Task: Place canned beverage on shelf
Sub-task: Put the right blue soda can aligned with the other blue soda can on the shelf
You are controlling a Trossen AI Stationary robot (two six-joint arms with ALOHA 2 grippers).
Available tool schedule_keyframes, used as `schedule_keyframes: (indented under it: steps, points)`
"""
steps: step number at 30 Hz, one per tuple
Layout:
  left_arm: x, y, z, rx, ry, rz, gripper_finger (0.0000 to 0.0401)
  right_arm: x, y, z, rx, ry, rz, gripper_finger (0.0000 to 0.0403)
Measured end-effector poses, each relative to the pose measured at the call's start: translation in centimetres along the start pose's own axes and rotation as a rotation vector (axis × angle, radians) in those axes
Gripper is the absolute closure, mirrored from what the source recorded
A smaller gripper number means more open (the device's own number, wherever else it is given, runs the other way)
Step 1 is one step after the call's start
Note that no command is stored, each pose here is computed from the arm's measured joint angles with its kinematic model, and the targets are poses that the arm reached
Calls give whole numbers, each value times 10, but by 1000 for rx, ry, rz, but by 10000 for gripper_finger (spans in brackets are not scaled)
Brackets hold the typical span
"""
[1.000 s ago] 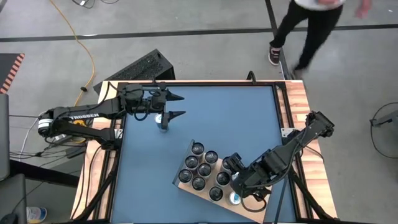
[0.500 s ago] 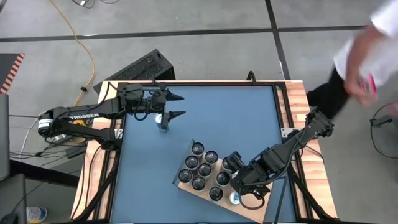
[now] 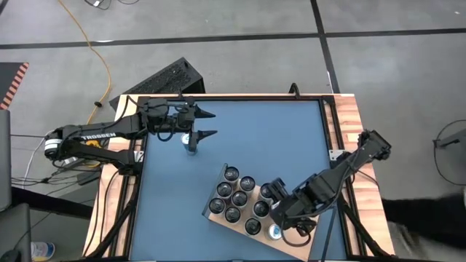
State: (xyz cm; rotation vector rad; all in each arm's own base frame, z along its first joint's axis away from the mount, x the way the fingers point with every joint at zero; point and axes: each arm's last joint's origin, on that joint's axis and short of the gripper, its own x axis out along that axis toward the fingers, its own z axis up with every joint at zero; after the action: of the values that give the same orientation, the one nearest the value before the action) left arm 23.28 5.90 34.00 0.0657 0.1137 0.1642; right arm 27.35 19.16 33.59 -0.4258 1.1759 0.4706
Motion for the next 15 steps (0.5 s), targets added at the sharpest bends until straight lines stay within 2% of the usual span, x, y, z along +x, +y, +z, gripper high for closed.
schedule_keyframes:
  steps: [5, 15]
  points:
    - [0, 0, 0, -8, 0, 0, 131, -1, 5, 0, 46, 0, 11, 133]
    - [0, 0, 0, -24, 0, 0, 131, 7, 11, -3, 49, 18, 11, 133]
